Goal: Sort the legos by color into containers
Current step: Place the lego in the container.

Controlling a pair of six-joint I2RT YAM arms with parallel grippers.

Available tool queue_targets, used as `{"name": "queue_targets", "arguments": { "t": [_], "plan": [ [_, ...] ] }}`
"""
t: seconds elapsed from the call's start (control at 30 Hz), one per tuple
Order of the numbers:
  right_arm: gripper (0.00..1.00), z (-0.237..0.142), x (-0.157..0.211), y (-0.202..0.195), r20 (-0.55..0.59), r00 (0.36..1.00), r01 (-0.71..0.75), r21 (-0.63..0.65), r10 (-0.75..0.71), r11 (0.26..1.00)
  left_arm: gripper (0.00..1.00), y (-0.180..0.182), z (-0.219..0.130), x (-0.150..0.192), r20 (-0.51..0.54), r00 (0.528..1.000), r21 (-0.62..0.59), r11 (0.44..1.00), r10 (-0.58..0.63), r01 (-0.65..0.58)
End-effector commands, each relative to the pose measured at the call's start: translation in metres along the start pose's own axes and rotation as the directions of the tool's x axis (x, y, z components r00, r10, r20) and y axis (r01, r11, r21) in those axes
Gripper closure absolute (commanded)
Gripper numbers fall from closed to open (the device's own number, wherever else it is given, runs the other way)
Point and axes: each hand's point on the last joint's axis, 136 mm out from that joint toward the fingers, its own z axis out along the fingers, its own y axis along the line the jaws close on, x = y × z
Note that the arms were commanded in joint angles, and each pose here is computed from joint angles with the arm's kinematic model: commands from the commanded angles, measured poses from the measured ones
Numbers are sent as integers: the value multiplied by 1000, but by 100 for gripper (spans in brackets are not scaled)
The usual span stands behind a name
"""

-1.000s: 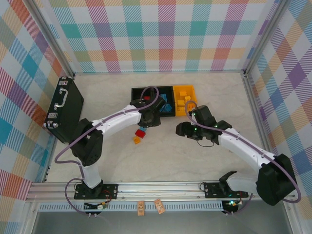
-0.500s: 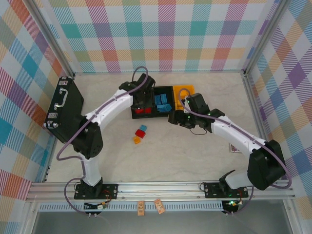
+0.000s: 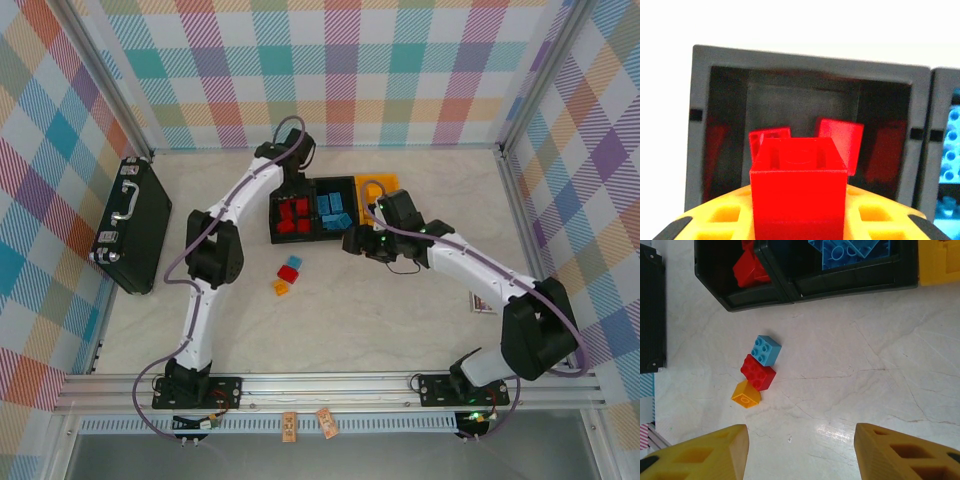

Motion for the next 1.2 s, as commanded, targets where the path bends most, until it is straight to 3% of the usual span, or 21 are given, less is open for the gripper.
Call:
{"name": "queue_targets", "arguments": {
  "t": [0.0, 0.23, 0.5, 0.8, 1.17],
  "plan": [
    [42, -1, -7, 12, 7, 999, 37, -26, -37, 999, 75, 9, 5, 0, -37, 999, -32, 999, 13, -14],
    [42, 0, -9, 13, 5, 999, 41, -25, -40, 999, 71, 13, 19, -2, -34, 999, -60, 998, -3, 1],
    [42, -1, -7, 13, 3, 999, 38, -29, -38, 999, 56, 12, 13, -6, -23, 1000, -50, 999, -10, 9],
    [42, -5, -5, 13, 11, 999, 35, -34, -34, 999, 53, 1, -36, -4, 14, 1000, 23, 1000, 12, -12],
    [42, -9, 13, 14, -11, 998, 69, -21, -69, 997, 50, 15, -90, 61, 26, 999, 122, 992, 41, -44]
  ]
}}
